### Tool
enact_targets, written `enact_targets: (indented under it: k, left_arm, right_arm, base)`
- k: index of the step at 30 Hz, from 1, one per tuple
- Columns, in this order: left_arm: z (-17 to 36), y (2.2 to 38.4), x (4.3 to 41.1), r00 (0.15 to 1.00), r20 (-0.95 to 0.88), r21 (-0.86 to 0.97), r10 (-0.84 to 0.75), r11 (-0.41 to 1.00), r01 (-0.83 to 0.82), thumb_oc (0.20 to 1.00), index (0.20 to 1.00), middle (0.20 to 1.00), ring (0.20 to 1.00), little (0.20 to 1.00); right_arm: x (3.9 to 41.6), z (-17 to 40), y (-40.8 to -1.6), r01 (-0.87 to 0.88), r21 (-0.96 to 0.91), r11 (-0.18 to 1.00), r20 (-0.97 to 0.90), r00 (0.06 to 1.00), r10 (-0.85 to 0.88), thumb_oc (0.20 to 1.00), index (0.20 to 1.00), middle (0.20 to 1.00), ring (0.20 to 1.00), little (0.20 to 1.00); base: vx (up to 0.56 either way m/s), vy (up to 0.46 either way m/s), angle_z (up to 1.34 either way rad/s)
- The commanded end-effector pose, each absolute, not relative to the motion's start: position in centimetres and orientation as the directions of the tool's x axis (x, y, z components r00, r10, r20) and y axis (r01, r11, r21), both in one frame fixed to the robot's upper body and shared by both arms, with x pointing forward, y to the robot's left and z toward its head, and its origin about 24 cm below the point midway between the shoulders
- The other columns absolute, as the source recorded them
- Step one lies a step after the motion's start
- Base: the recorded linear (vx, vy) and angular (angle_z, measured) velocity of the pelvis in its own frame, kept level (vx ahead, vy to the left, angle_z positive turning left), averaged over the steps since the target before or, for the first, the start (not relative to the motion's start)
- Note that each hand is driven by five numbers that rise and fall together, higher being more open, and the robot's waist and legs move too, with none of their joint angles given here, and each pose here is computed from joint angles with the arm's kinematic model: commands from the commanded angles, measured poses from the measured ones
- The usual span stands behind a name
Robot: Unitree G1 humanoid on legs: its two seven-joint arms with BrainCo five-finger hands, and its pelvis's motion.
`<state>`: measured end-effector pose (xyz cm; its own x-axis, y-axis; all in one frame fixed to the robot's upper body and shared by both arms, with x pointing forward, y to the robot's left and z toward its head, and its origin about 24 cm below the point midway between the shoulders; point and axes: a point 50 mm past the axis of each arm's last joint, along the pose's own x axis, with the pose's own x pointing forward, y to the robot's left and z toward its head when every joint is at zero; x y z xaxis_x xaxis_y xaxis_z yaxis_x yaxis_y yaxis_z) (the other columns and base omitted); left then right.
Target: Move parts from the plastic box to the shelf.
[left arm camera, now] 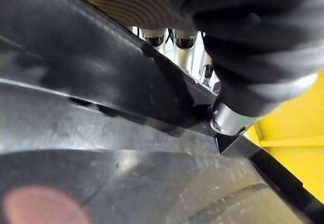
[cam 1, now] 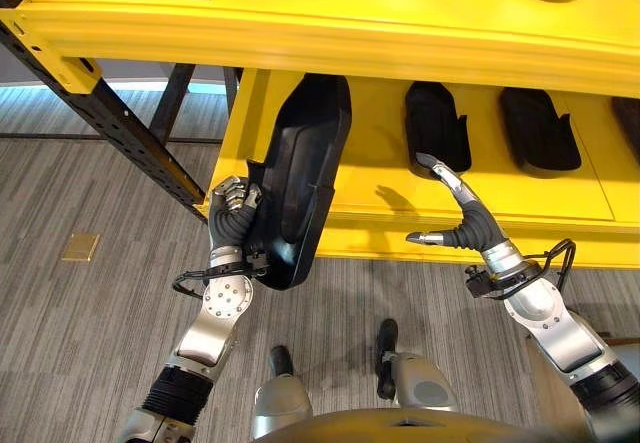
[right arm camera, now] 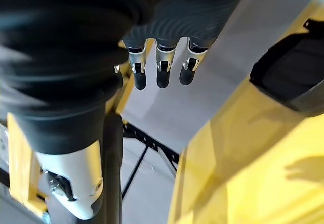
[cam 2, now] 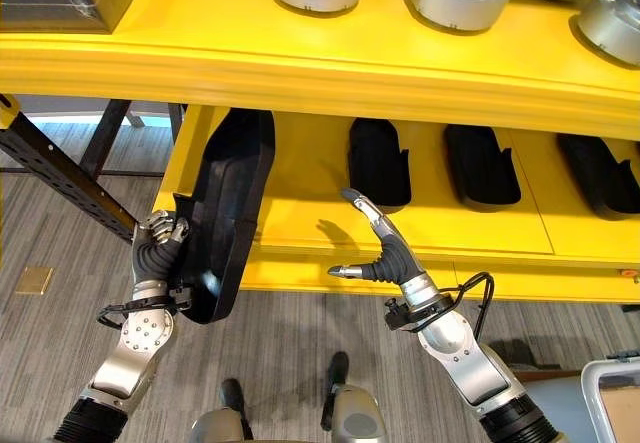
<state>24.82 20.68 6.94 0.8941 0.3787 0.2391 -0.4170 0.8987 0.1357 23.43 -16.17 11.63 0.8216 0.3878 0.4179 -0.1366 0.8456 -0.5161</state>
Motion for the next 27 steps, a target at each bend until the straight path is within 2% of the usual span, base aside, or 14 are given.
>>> enact_targets:
  k: [1,4,11,21,27]
  left_arm:
    - [10.0,21.4,24.9,0.817,0.364,-0.006,0.447,0.878,-0.478,0.2,0.2,0.2,0.2,0.2]
    - [10.2,21.7,25.0,0.796,0.363,-0.026,0.483,0.86,-0.51,0.2,0.2,0.2,0.2,0.2]
    - [10.4,22.6,25.0,0.763,0.369,-0.041,0.531,0.829,-0.557,0.2,0.2,0.2,0.2,0.2]
    - [9.9,21.9,25.3,0.775,0.358,-0.086,0.52,0.845,-0.528,0.2,0.2,0.2,0.2,0.2]
    - [11.0,21.3,25.8,0.758,0.405,-0.073,0.512,0.844,-0.531,0.2,0.2,0.2,0.2,0.2]
  right_arm:
    - [22.3,15.6,-15.9,-0.081,-0.346,0.935,0.656,0.691,0.303,1.0,1.0,1.0,1.0,1.0]
    - [21.7,16.7,-16.3,-0.061,-0.31,0.949,0.711,0.647,0.274,1.0,1.0,1.0,1.0,1.0]
    - [21.2,17.7,-16.6,-0.053,-0.327,0.943,0.731,0.619,0.288,1.0,1.0,1.0,1.0,1.0]
    - [21.6,17.8,-17.6,-0.034,-0.276,0.96,0.713,0.663,0.228,1.0,1.0,1.0,1.0,1.0]
    - [22.8,19.7,-17.5,-0.022,-0.233,0.972,0.744,0.64,0.192,1.0,1.0,1.0,1.0,1.0]
  base:
    - [0.06,-0.027,-0.23]
    - [0.05,-0.041,-0.11]
    - [0.0,-0.041,0.0]
    - [-0.01,0.269,0.18]
    - [-0.01,0.089,0.12]
